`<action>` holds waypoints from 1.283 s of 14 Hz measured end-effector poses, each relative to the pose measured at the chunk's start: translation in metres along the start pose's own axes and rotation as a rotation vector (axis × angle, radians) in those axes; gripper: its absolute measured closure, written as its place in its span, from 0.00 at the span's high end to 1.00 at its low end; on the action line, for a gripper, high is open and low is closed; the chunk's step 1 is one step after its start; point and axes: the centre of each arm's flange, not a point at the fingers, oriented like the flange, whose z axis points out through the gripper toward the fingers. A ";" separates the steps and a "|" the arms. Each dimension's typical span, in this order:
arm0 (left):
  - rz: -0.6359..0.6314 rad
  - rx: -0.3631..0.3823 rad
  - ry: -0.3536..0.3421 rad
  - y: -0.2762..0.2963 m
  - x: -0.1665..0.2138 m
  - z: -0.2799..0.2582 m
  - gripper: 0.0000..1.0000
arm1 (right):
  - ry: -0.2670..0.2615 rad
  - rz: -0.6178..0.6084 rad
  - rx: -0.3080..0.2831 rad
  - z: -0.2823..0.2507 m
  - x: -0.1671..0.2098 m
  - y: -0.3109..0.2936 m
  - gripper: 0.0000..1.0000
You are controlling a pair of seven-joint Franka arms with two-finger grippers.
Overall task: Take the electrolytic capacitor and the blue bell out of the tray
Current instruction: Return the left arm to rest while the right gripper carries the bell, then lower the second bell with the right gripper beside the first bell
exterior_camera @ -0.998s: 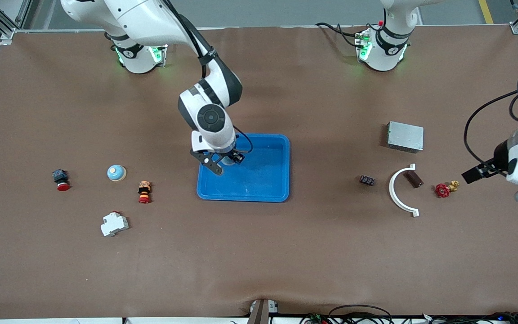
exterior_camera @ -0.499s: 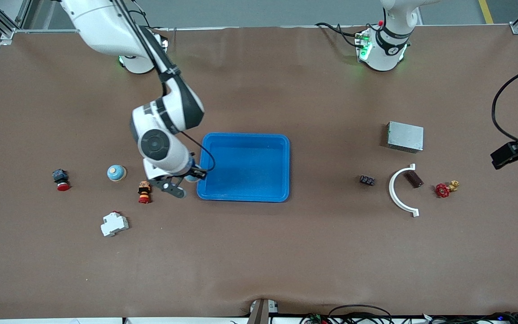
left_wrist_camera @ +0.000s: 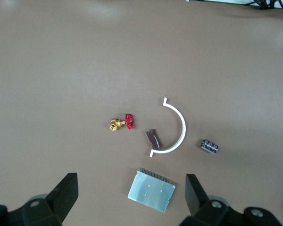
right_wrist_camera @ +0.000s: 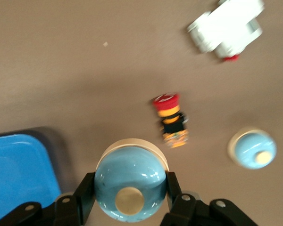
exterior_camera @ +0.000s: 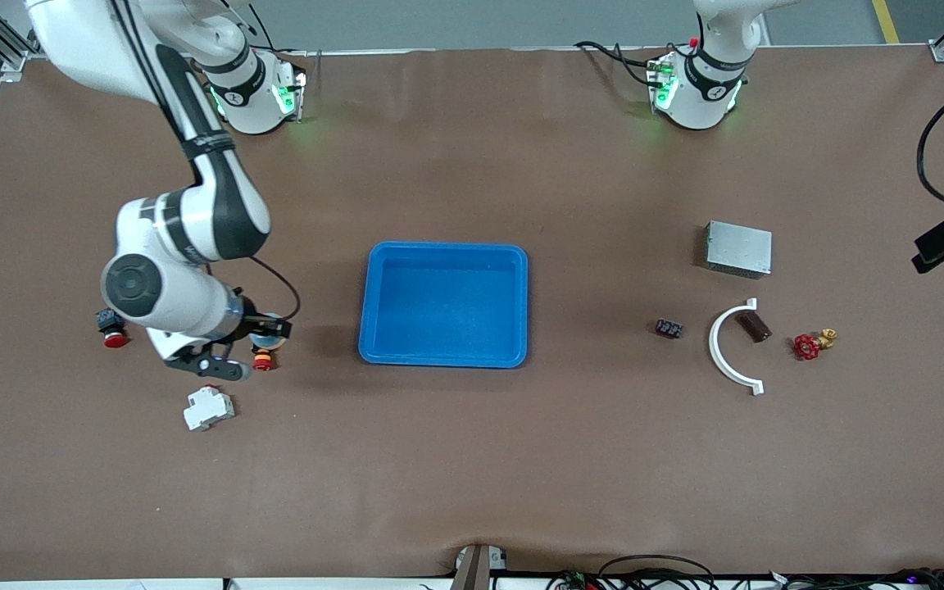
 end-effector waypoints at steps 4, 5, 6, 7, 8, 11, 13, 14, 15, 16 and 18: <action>0.011 0.001 -0.031 -0.003 -0.024 -0.024 1.00 | 0.007 -0.088 0.010 -0.006 0.014 0.040 0.64; 0.012 0.001 -0.037 -0.001 -0.032 -0.029 1.00 | 0.012 -0.116 0.013 -0.009 0.016 0.049 0.64; 0.012 -0.004 -0.043 0.000 -0.041 -0.032 1.00 | 0.017 -0.142 0.015 -0.012 0.019 0.060 0.64; 0.011 -0.008 -0.047 0.000 -0.050 -0.034 1.00 | 0.021 -0.167 0.017 -0.014 0.023 0.074 0.64; 0.011 -0.011 -0.052 -0.001 -0.058 -0.035 1.00 | 0.024 -0.192 0.018 -0.015 0.027 0.091 0.64; 0.017 -0.014 -0.066 0.000 -0.076 -0.037 1.00 | 0.035 -0.264 0.004 -0.017 0.037 0.141 0.64; 0.024 -0.014 -0.066 0.003 -0.078 -0.038 1.00 | 0.051 -0.305 -0.024 -0.019 0.042 0.165 0.64; 0.030 -0.015 -0.068 0.007 -0.078 -0.037 1.00 | 0.065 -0.324 -0.038 -0.021 0.045 0.174 0.64; 0.039 -0.014 -0.070 0.012 -0.079 -0.036 1.00 | 0.079 -0.340 -0.044 -0.021 0.047 0.183 0.64; 0.044 -0.013 -0.072 0.018 -0.079 -0.035 1.00 | 0.091 -0.355 -0.047 -0.019 0.050 0.191 0.64; 0.043 -0.012 -0.072 0.025 -0.080 -0.035 1.00 | 0.104 -0.374 -0.051 -0.009 0.055 0.205 0.64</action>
